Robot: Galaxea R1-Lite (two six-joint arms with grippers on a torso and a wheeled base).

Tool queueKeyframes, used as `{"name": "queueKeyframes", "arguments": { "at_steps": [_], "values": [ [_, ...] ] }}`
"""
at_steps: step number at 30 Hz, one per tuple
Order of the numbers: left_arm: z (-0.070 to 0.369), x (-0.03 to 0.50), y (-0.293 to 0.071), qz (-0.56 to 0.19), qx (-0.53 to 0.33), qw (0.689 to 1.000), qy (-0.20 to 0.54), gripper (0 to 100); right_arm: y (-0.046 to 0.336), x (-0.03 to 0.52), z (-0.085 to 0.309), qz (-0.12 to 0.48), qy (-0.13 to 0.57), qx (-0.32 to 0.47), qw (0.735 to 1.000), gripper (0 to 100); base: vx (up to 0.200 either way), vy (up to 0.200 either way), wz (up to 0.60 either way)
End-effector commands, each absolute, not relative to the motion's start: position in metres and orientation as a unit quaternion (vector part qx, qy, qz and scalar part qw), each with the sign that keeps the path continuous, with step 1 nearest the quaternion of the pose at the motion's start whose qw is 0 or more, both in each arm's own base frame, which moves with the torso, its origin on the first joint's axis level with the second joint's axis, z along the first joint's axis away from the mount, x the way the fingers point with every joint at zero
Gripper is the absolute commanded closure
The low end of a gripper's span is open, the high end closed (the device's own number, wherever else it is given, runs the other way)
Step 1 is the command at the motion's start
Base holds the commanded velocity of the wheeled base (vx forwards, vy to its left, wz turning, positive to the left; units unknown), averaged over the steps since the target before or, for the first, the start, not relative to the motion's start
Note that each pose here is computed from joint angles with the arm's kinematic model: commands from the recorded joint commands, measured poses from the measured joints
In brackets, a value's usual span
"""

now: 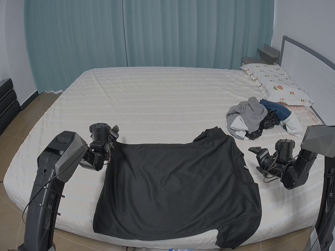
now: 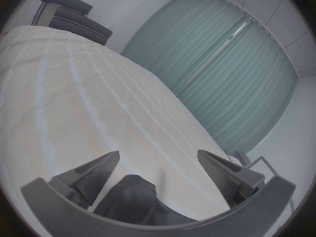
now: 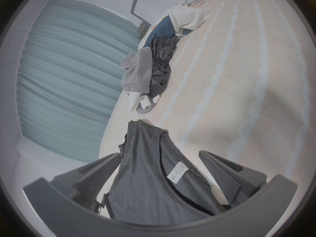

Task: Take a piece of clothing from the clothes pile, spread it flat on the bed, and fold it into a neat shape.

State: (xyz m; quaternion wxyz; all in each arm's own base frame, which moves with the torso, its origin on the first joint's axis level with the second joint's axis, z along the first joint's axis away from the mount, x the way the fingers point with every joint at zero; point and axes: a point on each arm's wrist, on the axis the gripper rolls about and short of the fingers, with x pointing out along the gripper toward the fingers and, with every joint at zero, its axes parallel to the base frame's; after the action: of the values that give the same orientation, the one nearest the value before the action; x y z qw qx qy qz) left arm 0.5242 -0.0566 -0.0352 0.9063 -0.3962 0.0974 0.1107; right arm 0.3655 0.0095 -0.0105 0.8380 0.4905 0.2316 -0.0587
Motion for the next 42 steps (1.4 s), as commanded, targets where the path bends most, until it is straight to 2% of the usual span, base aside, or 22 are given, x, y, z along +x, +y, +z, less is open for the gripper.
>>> {"name": "queueKeyframes", "arguments": {
  "at_steps": [1, 6, 14, 19, 40, 41, 42],
  "values": [
    [-0.036, 0.523, -0.053, 0.120, -0.400, 0.903, 0.098, 0, 0.010, 0.360, -0.014, -0.061, 0.241, 0.479, 0.842, 0, 0.000, 0.000, 0.00],
    [-0.033, 0.514, -0.051, 0.120, -0.417, 0.893, 0.118, 0, 0.010, 0.356, -0.017, -0.059, 0.252, 0.462, 0.848, 0, 0.000, 0.000, 0.00],
    [-0.038, 0.502, -0.056, 0.077, -0.421, 0.888, 0.167, 0, 0.012, 0.355, -0.018, -0.058, 0.254, 0.462, 0.848, 0, 0.000, 0.000, 0.00],
    [-0.033, 0.509, -0.060, 0.048, -0.423, 0.890, 0.164, 0, 0.012, 0.356, -0.021, -0.058, 0.258, 0.461, 0.847, 0, 0.000, 0.000, 0.00],
    [-0.045, 0.508, -0.055, 0.069, -0.390, 0.901, 0.179, 0, 0.014, 0.356, -0.022, -0.056, 0.259, 0.461, 0.847, 0, 0.000, 0.000, 0.00],
    [-0.045, 0.508, -0.055, 0.069, -0.390, 0.901, 0.179, 100, 0.014, 0.356, -0.022, -0.056, 0.259, 0.461, 0.847, 0, 0.000, 0.000, 0.00],
    [-0.045, 0.509, -0.054, 0.070, -0.390, 0.901, 0.177, 100, 0.014, 0.356, -0.022, -0.056, 0.259, 0.461, 0.847, 0, 0.000, 0.000, 0.00]
  ]
}}
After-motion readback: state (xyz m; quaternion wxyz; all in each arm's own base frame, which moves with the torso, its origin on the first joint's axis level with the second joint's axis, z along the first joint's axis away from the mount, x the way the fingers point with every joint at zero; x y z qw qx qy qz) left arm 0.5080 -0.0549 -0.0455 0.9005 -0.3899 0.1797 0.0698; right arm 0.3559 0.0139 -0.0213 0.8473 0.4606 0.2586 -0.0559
